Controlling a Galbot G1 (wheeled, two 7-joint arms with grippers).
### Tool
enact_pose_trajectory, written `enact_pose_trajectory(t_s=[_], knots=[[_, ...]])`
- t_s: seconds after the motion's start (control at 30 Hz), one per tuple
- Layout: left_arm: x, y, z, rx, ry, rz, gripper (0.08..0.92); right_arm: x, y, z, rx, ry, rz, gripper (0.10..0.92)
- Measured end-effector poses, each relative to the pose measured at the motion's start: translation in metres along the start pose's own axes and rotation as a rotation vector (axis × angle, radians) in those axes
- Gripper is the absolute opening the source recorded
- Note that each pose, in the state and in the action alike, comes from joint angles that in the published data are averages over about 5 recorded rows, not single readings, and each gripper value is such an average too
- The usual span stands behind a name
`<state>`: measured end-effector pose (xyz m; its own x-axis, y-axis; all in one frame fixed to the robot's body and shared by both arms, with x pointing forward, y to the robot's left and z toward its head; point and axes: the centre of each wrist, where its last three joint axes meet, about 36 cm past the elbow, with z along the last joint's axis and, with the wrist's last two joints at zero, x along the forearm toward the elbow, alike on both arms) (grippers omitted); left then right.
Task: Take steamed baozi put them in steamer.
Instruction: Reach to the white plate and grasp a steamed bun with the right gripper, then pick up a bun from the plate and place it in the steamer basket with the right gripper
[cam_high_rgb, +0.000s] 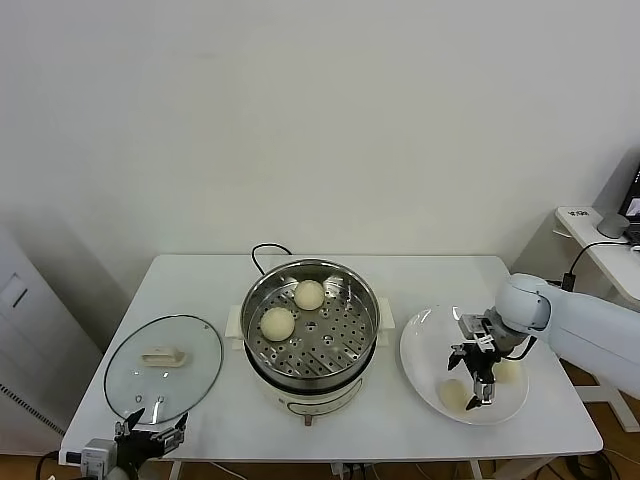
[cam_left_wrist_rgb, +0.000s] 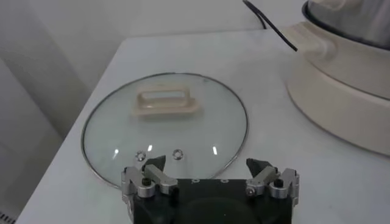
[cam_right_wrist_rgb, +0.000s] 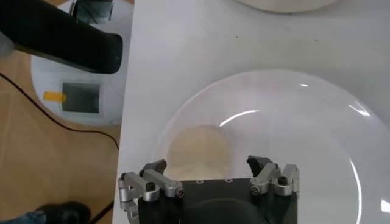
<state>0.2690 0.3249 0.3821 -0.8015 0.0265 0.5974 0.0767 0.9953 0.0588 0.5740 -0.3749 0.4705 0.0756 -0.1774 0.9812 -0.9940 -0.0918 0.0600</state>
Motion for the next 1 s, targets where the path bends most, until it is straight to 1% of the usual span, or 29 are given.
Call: enact_pose_trajectory(t_s=[0.13, 0.3, 0.4, 0.5, 0.73, 0.87, 1.0], knots=[[0.001, 0.0, 0.001, -0.002, 0.003, 0.0, 0.823, -0.005, 0.003, 0.004, -0.015, 0.003, -0.002, 0.675], [0.002, -0.002, 0.001, -0.004, 0.003, 0.0, 0.823, -0.009, 0.006, 0.007, -0.034, -0.004, 0.002, 0.543], [0.002, -0.002, 0.0, -0.004, 0.002, 0.001, 0.823, -0.011, 0.007, 0.007, -0.043, -0.011, 0.008, 0.5], [0.002, -0.004, 0.0, -0.003, 0.001, 0.001, 0.823, -0.01, 0.008, 0.008, -0.051, -0.017, 0.013, 0.481], [0.003, -0.007, -0.001, -0.006, 0.0, 0.002, 0.823, 0.002, 0.01, 0.007, -0.058, -0.036, 0.019, 0.48], [0.004, -0.007, -0.003, -0.011, -0.002, 0.001, 0.823, 0.027, 0.004, 0.003, -0.04, -0.046, 0.041, 0.478], [0.005, -0.007, -0.004, -0.018, -0.005, 0.003, 0.823, 0.066, -0.01, -0.009, 0.0, -0.052, 0.083, 0.48]])
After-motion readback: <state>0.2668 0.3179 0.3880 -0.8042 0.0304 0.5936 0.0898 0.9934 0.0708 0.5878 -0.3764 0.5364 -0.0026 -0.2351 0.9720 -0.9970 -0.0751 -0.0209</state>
